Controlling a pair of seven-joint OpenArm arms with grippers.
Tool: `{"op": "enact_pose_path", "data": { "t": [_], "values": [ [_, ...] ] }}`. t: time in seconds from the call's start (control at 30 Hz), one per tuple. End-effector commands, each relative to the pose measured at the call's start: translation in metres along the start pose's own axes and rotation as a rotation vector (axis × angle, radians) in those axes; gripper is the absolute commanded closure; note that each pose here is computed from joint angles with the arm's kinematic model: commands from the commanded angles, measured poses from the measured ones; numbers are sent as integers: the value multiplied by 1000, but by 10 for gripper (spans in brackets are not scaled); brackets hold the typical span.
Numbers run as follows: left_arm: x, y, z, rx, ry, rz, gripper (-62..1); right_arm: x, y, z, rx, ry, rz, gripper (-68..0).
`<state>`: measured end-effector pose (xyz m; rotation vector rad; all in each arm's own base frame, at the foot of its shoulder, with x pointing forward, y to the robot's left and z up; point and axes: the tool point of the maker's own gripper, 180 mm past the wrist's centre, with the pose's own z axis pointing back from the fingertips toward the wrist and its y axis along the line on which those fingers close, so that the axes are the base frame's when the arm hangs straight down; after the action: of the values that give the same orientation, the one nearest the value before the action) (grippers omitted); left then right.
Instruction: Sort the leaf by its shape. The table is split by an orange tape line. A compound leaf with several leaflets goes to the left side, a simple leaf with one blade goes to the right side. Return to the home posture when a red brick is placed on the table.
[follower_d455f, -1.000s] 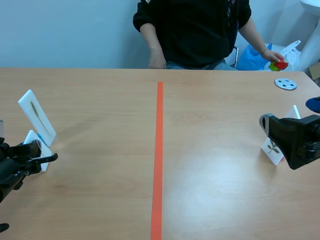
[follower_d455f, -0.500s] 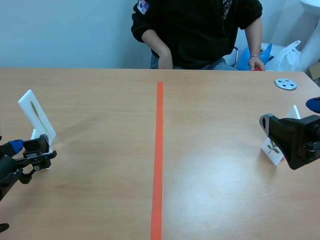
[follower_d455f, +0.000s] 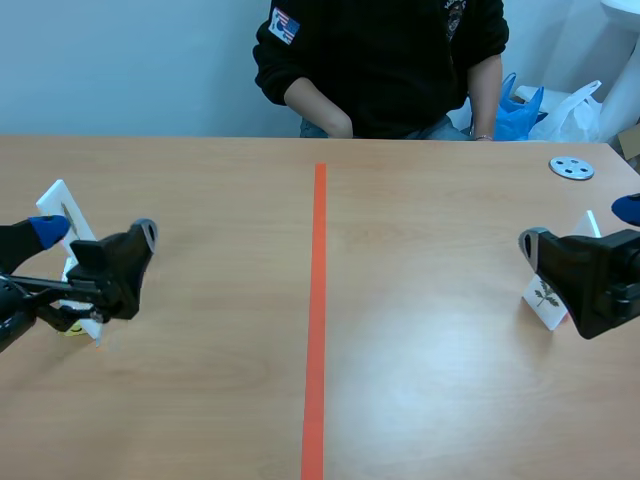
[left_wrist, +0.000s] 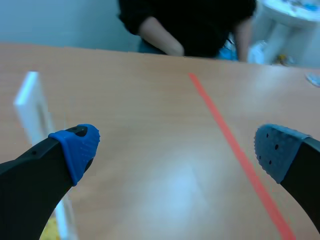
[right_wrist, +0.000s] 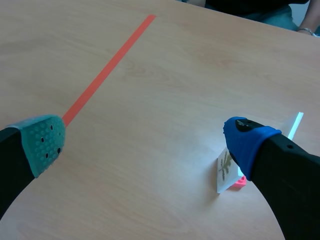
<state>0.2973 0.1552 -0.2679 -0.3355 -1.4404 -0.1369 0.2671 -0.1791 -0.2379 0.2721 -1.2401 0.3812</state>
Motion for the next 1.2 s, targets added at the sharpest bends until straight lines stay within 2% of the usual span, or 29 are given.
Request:
{"op": "enact_pose_path", "data": {
  "t": [0.0, 0.1, 0.17, 0.3, 0.43, 0.7, 1.17],
  "values": [
    [16, -13, 3, -63, -27, -29, -623, 17, 0, 0, 2, -53, 17, -679],
    [30, -47, 12, -190, -17, -73, -623, 17, 0, 0, 2, -52, 17, -679],
    [37, -63, 18, -240, -13, -99, -623, 17, 0, 0, 2, -52, 17, -679],
    [42, -87, 30, -314, 9, -131, -623, 16, 0, 0, 3, -49, 17, -679],
    [40, -102, 42, -354, 32, -136, -623, 15, 6, 1, 33, -42, 24, -679],
    [26, -101, 46, -334, 115, -144, -623, 17, 7, 1, 37, -44, 30, -679],
    [27, -101, 45, -333, 110, -142, -623, 16, 7, 0, 35, -38, 30, -679]
  ]
}}
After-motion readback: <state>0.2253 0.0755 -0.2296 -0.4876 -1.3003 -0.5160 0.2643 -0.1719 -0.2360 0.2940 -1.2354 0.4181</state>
